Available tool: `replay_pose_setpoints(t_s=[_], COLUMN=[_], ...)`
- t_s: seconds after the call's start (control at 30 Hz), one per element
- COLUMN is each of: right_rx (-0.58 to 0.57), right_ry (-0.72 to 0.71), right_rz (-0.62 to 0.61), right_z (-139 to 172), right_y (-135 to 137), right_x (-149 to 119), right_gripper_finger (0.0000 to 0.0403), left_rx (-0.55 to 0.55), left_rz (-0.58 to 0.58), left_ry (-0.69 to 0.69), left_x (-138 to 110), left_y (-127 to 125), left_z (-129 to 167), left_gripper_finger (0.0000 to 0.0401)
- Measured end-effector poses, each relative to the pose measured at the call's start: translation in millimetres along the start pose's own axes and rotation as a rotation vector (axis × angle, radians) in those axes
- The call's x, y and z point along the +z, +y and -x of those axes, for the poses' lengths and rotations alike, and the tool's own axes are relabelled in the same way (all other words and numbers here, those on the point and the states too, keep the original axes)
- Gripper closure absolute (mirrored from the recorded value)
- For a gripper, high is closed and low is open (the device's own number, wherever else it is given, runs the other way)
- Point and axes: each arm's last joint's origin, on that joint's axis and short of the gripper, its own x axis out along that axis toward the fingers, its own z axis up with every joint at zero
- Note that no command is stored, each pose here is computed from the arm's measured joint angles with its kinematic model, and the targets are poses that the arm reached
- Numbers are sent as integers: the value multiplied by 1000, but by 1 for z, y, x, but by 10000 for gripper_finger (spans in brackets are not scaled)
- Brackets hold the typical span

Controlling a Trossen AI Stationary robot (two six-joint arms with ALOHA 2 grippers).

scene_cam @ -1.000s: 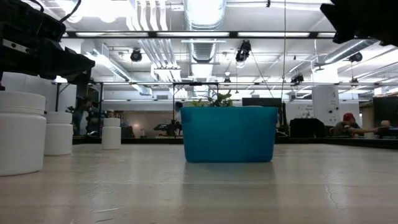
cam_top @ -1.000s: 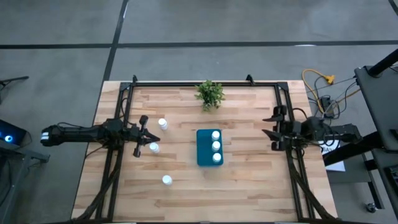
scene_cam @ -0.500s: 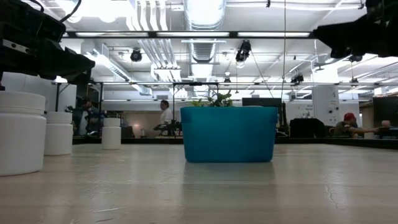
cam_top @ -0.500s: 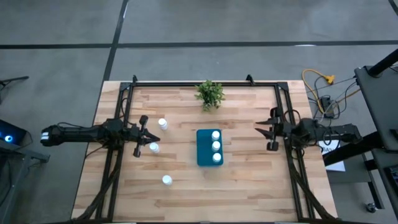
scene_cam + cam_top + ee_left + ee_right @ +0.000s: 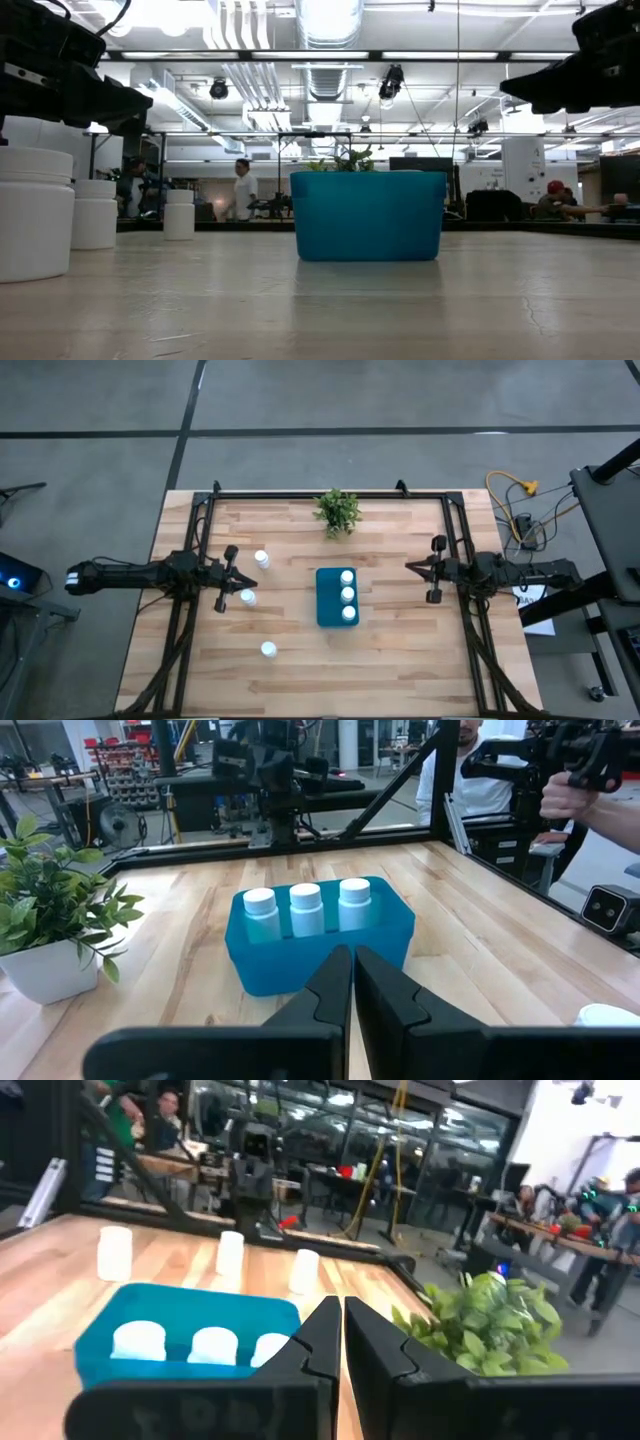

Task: Pick and place pill bottles into a basket
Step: Put the white medicine bottle into the blue bin

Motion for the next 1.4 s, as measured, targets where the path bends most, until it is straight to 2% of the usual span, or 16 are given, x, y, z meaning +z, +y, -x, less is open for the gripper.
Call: replay_pose_setpoints(t_s=[0.47,0.93,1.17,1.4], right_rx=[5,-5,-5,-14], right_ry=[37,88,89,90], right_rz=[-3,-1,-3,-11], right_z=[-2,-5,-5,-5], right_y=[1,2,2,1], right_x=[-3,-7,-7,-7], right_gripper_finger=[394,394,394,394], left_rx=[1,23,32,34], left_rz=[4,-5,-8,-16], left_ry=[-4,-66,-92,-135], left_x=[0,7,12,28], left_y=[0,1,1,2], left_z=[0,0,1,3], left_gripper_finger=[401,401,401,401])
